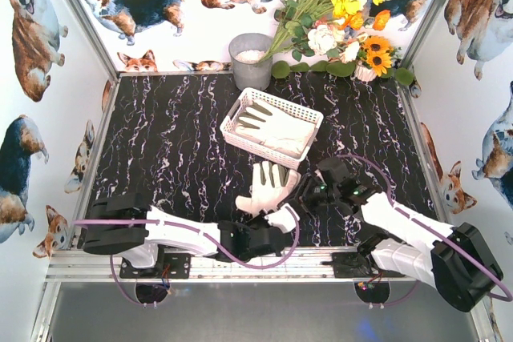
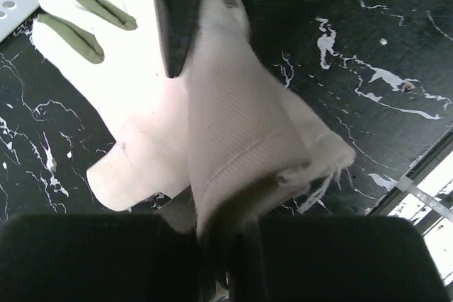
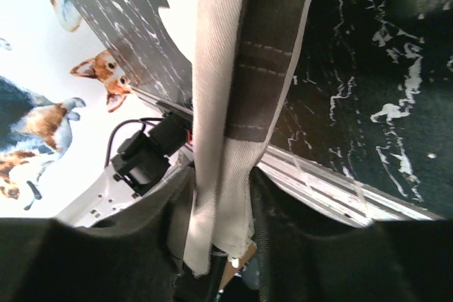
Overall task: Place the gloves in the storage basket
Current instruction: Place the glove in the bin.
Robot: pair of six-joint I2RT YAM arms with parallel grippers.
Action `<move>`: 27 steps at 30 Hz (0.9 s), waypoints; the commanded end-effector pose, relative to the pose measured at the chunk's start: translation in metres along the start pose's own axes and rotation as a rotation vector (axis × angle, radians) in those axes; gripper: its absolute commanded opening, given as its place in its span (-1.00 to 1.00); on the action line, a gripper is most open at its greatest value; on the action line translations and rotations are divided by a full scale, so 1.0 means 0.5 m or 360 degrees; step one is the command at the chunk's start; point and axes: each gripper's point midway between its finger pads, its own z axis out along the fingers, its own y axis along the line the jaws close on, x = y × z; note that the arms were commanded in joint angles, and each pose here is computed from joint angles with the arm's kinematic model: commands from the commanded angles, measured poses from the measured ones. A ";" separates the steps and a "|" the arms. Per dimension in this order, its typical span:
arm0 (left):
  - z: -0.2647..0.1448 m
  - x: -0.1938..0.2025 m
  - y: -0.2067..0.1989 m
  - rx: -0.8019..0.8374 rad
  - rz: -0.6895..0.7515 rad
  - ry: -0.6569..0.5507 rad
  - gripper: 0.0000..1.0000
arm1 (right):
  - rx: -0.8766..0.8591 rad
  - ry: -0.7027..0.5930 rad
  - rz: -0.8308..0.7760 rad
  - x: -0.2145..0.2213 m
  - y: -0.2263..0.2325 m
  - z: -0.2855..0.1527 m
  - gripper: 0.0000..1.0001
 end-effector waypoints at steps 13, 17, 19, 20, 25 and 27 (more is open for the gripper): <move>-0.003 -0.035 -0.009 0.0179 -0.0271 -0.0009 -1.00 | -0.0217 -0.0181 -0.0107 -0.039 0.037 0.005 0.58; -0.009 -0.039 -0.012 0.0212 -0.0295 -0.0024 -1.00 | -0.0205 -0.0151 -0.0114 -0.042 0.042 0.018 0.58; -0.011 -0.042 -0.014 0.0225 -0.0310 -0.0026 -1.00 | -0.0183 -0.0139 -0.0107 -0.044 0.035 0.027 0.58; -0.013 -0.044 -0.015 0.0230 -0.0318 -0.0028 -1.00 | -0.0172 -0.0136 -0.0105 -0.045 0.031 0.031 0.58; -0.018 -0.047 -0.023 0.0277 -0.0320 -0.0031 -1.00 | -0.0131 -0.0132 -0.0098 -0.052 0.013 0.047 0.46; -0.021 -0.048 -0.025 0.0296 -0.0306 -0.0032 -1.00 | -0.0133 -0.0126 -0.0113 -0.052 0.017 0.048 0.31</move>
